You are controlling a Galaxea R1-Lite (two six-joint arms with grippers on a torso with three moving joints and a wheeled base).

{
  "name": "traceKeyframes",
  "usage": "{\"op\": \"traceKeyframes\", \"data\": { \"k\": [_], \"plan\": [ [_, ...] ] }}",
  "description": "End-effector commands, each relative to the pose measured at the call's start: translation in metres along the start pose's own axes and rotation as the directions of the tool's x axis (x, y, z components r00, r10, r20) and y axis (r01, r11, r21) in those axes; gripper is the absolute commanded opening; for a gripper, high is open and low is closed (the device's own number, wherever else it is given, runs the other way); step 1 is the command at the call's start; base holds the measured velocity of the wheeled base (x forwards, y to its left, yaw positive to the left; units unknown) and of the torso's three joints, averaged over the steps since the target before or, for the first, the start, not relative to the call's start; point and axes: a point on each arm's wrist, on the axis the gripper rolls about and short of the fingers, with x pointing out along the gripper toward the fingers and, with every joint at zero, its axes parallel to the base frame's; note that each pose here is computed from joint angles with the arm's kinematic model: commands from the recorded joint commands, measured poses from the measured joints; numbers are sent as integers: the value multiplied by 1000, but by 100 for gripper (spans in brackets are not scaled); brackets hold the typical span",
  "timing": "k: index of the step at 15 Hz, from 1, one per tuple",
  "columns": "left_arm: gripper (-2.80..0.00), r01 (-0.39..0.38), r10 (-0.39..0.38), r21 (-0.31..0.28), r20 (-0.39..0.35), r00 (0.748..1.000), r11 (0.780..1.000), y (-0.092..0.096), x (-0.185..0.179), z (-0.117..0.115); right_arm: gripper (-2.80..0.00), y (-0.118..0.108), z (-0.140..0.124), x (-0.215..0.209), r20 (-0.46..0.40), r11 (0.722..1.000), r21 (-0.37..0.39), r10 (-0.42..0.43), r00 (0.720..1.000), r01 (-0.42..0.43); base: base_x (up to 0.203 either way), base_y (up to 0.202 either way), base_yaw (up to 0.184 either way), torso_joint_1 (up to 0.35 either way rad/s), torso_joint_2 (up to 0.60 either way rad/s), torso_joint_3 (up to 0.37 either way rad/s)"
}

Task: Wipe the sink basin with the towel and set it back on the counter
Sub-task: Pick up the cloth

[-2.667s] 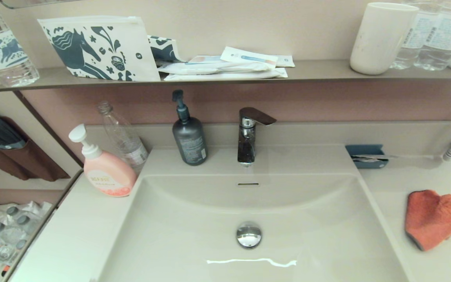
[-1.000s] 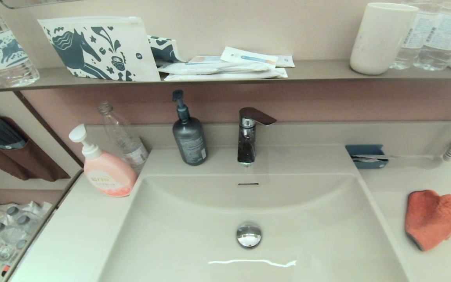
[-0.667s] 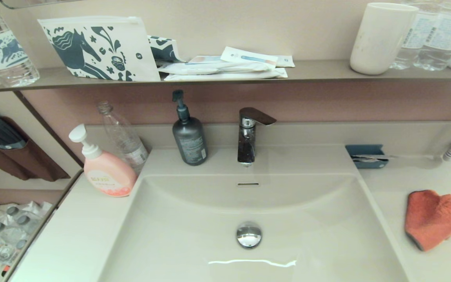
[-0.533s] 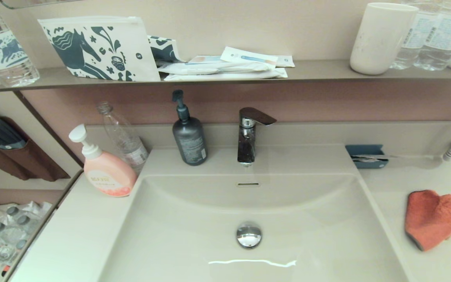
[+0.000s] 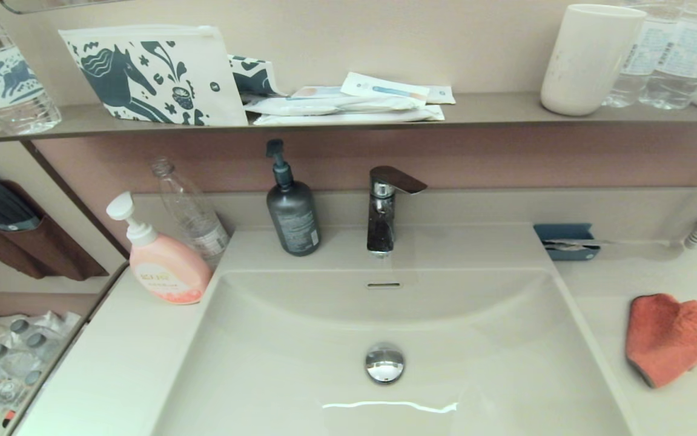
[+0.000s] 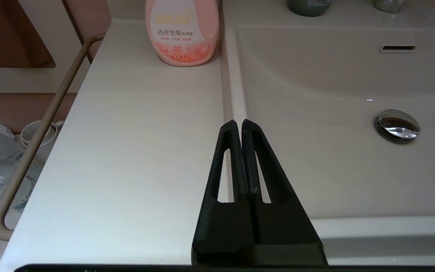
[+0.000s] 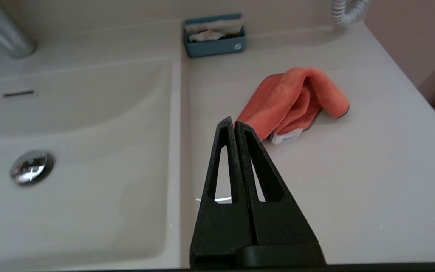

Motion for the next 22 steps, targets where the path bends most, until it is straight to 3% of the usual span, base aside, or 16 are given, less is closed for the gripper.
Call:
{"op": "traceKeyframes", "data": {
  "k": [1,3,5,7,9,11,13,15,17,18,22],
  "plan": [
    [-280,0,0,0,-2,1000,1000,0,0,0,-280,4,25,34,-142,999,-8,-47,989,46,0,0,0,0,0,0],
    [-280,1,-1,-1,-2,1000,1000,0,0,0,-280,6,35,59,-223,994,-34,-104,969,99,0,0,0,0,0,0],
    [-280,0,0,-1,-2,1000,1000,0,0,0,-280,8,49,78,-250,990,-66,-139,958,126,0,0,0,0,0,0],
    [-280,0,0,-1,-2,1000,1000,0,0,0,-280,9,55,92,-275,981,-156,-159,948,119,0,0,0,0,0,0],
    [-280,0,0,-1,-2,1000,1000,0,0,0,-280,2,49,112,-352,960,-200,-259,899,198,0,0,0,0,0,0],
    [-280,0,0,0,-2,1000,1000,0,0,0,-280,-14,41,138,-442,926,-229,-374,815,300,0,0,0,0,0,0],
    [-280,2,-2,-1,-2,1000,1000,0,0,0,-280,-31,29,159,-534,912,-231,-411,739,340,0,0,0,0,0,0],
    [-280,0,0,-1,-2,1000,1000,0,0,0,-280,-36,21,170,-593,937,-232,-350,725,262,0,0,0,0,0,0],
    [-280,0,0,-1,-2,1000,1000,0,0,0,-280,-39,18,180,-617,941,-264,-333,713,211,0,0,0,0,0,0],
    [-280,0,0,-1,-2,1000,1000,0,0,0,0,-40,20,184,-616,940,-274,-334,714,203,0,0,0,0,0,0],
    [-280,0,0,0,-2,1000,1000,0,0,0,0,-43,30,203,-626,937,-305,-331,706,168,0,0,0,0,0,0]
  ]
}}
